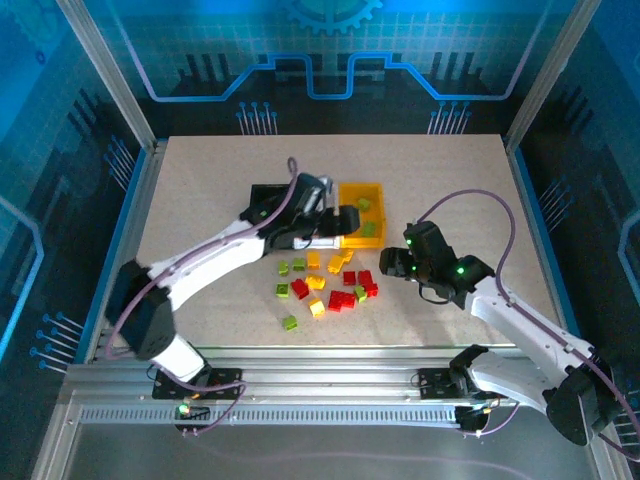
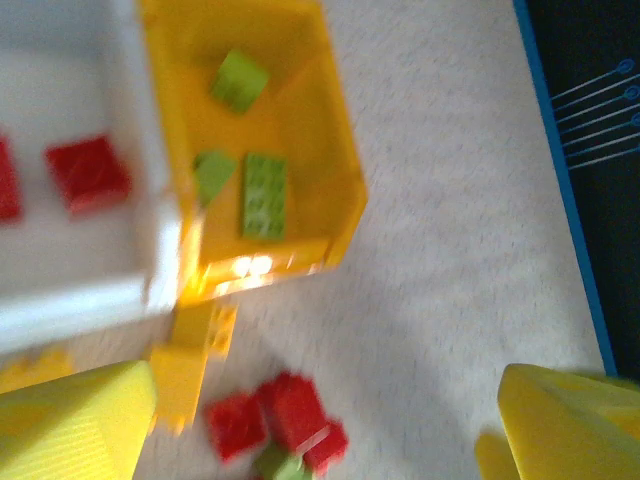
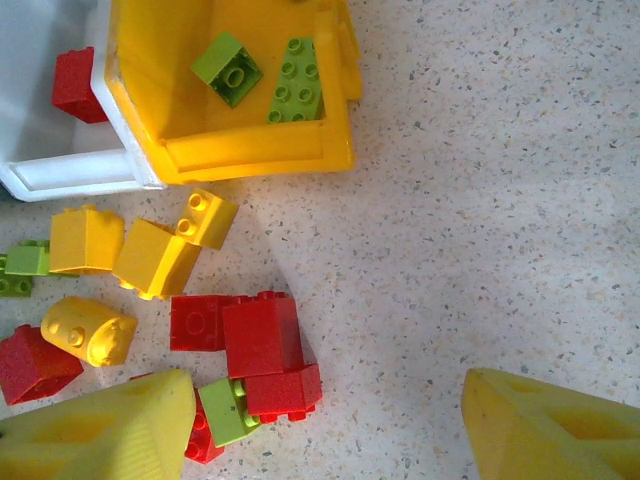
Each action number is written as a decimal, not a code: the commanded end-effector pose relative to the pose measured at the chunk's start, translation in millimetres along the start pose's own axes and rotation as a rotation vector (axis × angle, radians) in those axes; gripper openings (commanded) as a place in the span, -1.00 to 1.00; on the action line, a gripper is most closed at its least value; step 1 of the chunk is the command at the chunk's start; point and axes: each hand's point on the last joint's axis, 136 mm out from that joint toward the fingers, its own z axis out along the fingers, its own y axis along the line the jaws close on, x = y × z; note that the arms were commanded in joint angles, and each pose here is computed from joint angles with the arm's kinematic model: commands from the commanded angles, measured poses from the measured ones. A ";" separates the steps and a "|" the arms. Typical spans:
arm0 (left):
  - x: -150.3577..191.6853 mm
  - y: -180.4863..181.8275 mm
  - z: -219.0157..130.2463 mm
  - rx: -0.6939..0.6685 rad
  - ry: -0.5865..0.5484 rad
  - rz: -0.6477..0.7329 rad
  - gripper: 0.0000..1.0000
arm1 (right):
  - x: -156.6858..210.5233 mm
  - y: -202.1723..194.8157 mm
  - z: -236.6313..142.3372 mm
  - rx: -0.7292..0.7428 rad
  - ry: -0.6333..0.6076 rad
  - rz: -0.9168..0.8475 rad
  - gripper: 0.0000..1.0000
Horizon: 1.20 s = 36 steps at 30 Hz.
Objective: Sort the legos into containers by color
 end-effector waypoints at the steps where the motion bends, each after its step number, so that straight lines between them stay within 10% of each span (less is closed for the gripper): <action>1: 63.3 37.4 -14.4 -0.084 0.128 0.015 0.64 | 0.5 -1.2 6.6 -0.002 0.006 0.015 0.45; 11: 196.3 137.4 -69.7 -0.297 0.323 -0.038 0.64 | -1.2 4.0 18.6 -0.008 0.019 0.016 0.45; 36: 219.3 157.5 -19.0 -0.369 0.406 -0.024 0.13 | -4.4 -0.8 9.4 -0.002 -0.006 0.016 0.45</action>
